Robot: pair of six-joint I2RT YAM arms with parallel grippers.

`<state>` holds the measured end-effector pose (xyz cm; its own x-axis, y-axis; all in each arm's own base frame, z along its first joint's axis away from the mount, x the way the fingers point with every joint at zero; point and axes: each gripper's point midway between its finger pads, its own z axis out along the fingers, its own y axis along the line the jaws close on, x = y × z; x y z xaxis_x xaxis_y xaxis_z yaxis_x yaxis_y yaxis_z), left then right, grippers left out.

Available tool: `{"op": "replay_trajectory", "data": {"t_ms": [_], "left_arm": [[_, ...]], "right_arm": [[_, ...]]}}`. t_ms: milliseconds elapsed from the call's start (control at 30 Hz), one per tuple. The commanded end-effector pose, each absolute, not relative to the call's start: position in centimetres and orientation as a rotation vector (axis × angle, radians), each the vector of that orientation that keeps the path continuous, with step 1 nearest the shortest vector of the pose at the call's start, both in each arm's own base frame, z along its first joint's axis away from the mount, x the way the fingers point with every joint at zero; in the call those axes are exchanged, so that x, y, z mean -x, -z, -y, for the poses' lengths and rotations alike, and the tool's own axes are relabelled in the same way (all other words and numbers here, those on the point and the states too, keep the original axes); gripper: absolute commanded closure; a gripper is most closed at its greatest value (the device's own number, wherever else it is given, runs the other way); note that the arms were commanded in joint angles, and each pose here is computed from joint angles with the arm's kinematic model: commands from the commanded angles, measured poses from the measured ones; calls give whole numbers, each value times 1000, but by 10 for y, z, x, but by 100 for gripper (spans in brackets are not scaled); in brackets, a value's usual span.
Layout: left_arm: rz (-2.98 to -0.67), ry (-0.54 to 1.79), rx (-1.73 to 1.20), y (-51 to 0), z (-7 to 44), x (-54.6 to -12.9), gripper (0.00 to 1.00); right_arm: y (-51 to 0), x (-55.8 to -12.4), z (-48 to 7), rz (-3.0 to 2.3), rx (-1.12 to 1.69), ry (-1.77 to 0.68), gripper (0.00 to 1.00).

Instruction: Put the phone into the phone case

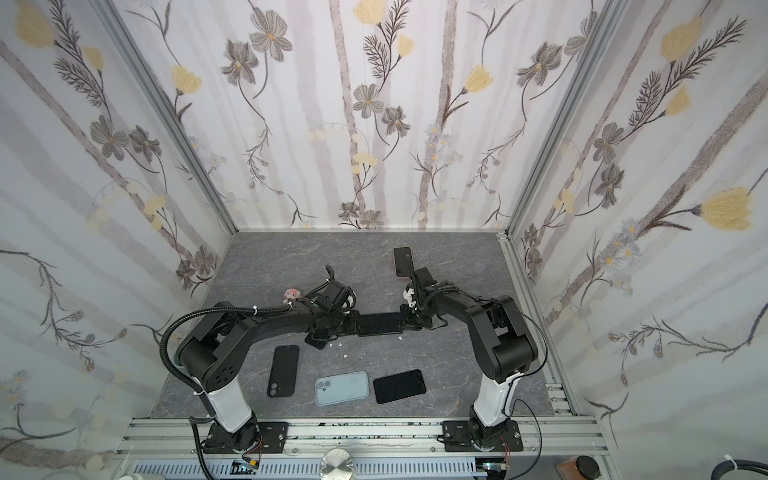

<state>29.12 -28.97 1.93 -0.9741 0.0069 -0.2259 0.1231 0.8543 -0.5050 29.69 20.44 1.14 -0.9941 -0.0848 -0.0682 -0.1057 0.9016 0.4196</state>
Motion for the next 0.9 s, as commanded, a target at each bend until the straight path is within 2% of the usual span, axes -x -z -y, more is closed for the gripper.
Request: {"op": "replay_trajectory", "data": {"t_ms": [0,333,433,567,867], "left_arm": [[-2872,764,-122,-8,288,-278,62],[-2866,760,-123,-10,287,-279,62],[-2862,746,-125,-11,285,-280,62],[-2860,745,-128,-12,284,-280,62],[-2856,744,-123,-13,284,-280,62]], "right_arm": [[26,-286,-167,-3114,146,-286,94],[-8,-301,-185,-3040,180,-338,93],[-36,-313,-191,-2963,167,-369,84],[-60,-321,-193,-2916,170,-392,81],[-46,-316,-190,-2963,194,-370,84]]}}
